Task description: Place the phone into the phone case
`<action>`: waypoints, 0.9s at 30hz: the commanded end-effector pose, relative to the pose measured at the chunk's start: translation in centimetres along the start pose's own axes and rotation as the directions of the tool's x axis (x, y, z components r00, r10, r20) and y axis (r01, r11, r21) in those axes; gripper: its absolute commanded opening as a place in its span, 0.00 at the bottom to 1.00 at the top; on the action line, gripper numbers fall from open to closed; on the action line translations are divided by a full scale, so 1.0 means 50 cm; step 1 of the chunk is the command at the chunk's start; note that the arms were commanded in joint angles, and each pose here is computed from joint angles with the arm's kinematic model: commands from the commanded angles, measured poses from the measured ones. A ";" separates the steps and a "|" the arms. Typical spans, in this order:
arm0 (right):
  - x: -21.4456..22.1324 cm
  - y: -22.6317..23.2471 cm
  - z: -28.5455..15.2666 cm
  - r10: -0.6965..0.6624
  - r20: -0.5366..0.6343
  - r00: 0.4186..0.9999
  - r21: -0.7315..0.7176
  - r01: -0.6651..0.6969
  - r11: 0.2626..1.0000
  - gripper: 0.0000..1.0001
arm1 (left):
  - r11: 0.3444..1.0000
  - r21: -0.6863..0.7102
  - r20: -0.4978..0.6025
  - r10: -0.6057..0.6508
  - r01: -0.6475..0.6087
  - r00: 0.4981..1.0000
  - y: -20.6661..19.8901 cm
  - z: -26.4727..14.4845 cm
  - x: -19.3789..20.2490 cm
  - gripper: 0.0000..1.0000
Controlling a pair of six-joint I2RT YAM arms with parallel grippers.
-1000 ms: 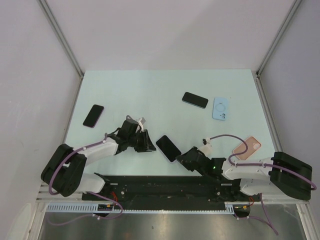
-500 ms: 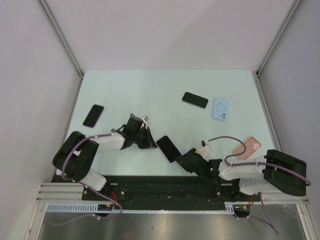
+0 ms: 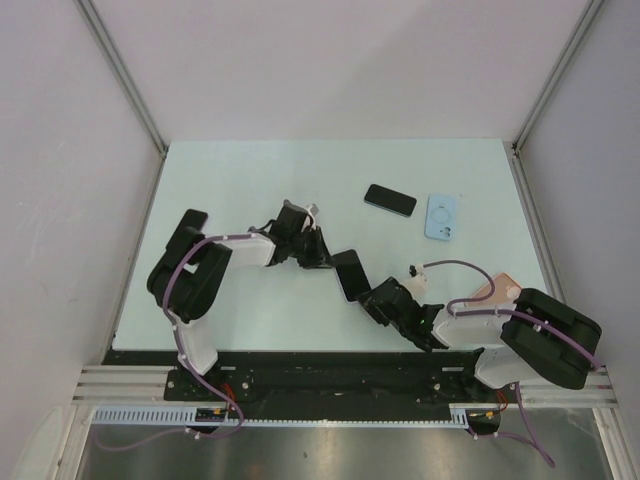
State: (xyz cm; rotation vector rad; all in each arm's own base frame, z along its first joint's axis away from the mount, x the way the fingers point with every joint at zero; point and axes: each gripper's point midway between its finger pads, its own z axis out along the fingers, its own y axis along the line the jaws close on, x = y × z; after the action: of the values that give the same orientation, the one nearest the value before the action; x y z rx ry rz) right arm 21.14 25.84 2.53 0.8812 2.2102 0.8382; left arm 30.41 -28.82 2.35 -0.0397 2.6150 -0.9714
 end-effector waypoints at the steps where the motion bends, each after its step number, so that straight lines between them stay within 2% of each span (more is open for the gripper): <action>1: 0.008 0.065 -0.008 -0.014 -0.034 0.999 -0.117 0.009 0.993 0.33 | 0.997 0.060 -0.008 0.056 -0.056 0.998 -0.054 0.020 -0.036 0.20; 6: 0.021 0.076 -0.031 -0.073 -0.058 0.996 -0.139 0.064 0.988 0.38 | 0.990 0.108 0.020 0.090 -0.092 0.996 -0.095 0.019 -0.074 0.23; 8: 0.019 0.061 -0.038 -0.103 -0.056 0.993 -0.104 0.097 0.990 0.41 | 0.993 0.067 0.015 0.100 -0.101 0.995 -0.090 0.007 -0.078 0.26; 10: 0.009 0.091 -0.055 -0.132 -0.043 0.990 -0.147 0.125 0.981 0.45 | 0.994 0.022 0.036 0.109 -0.110 0.993 -0.092 -0.026 -0.092 0.29; 12: -0.008 0.098 -0.060 -0.235 -0.011 0.972 -0.149 0.231 0.961 0.51 | 0.992 -0.024 0.072 0.123 -0.121 0.990 -0.086 -0.053 -0.105 0.44; 13: -0.046 0.134 -0.065 -0.230 0.040 0.972 -0.156 0.234 0.960 0.58 | 0.992 -0.049 0.074 0.116 -0.113 0.990 -0.078 -0.073 -0.107 0.53; 14: -0.068 0.100 -0.065 -0.310 0.060 0.949 -0.070 0.314 0.947 0.61 | 0.990 -0.046 0.109 0.140 -0.136 0.984 -0.094 -0.105 -0.119 0.70; 15: -0.098 0.106 -0.067 -0.328 0.104 0.939 -0.053 0.334 0.941 0.66 | 0.988 -0.082 0.118 0.143 -0.134 0.983 -0.083 -0.126 -0.118 0.78; 16: -0.148 0.107 -0.070 -0.343 0.148 0.928 -0.018 0.349 0.937 0.81 | 0.985 -0.101 0.128 0.155 -0.142 0.980 -0.081 -0.143 -0.120 0.92; 17: -0.180 0.109 -0.071 -0.351 0.174 0.920 -0.002 0.356 0.934 0.86 | 0.979 -0.109 0.167 0.190 -0.173 0.967 -0.094 -0.178 -0.131 1.00; 18: -0.206 0.111 -0.071 -0.428 0.192 0.883 0.015 0.433 0.901 0.88 | 0.973 -0.154 0.162 0.197 -0.173 0.967 -0.079 -0.196 -0.126 1.00; 19: -0.221 0.130 -0.071 -0.455 0.199 0.868 -0.015 0.467 0.884 0.89 | 0.968 -0.178 0.172 0.208 -0.177 0.963 -0.074 -0.212 -0.128 1.00; 20: -0.280 0.141 -0.064 -0.458 0.242 0.855 0.017 0.468 0.883 0.89 | 0.964 -0.191 0.199 0.223 -0.185 0.954 -0.079 -0.241 -0.132 1.00; 21: -0.305 0.148 -0.062 -0.551 0.250 0.796 0.038 0.560 0.827 0.89 | 0.956 -0.243 0.205 0.216 -0.164 0.954 -0.056 -0.258 -0.130 1.00; 23: -0.358 0.171 -0.040 -0.621 0.238 0.747 0.052 0.628 0.776 0.89 | 0.955 -0.264 0.230 0.201 -0.138 0.952 -0.044 -0.285 -0.129 1.00; 24: -0.374 0.192 -0.031 -0.702 0.249 0.668 0.036 0.718 0.696 0.89 | 0.958 -0.262 0.255 0.185 -0.116 0.949 -0.034 -0.308 -0.126 1.00; 25: -0.391 0.207 -0.024 -0.736 0.263 0.624 0.043 0.755 0.655 0.89 | 0.965 -0.245 0.263 0.160 -0.095 0.951 -0.031 -0.316 -0.122 0.99; 26: -0.398 0.198 0.004 -0.770 0.232 0.594 0.063 0.781 0.621 0.89 | 0.970 -0.230 0.269 0.146 -0.084 0.952 -0.028 -0.322 -0.118 1.00; 27: -0.433 0.230 0.009 -0.779 0.256 0.573 0.054 0.796 0.603 0.90 | 0.973 -0.219 0.296 0.139 -0.074 0.945 -0.021 -0.340 -0.117 1.00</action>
State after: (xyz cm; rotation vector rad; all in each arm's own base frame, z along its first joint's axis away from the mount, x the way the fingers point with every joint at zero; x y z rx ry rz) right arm 34.33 16.25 14.87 0.2921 2.0454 0.4226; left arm 31.71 -21.89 17.90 0.0023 2.3579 -0.6789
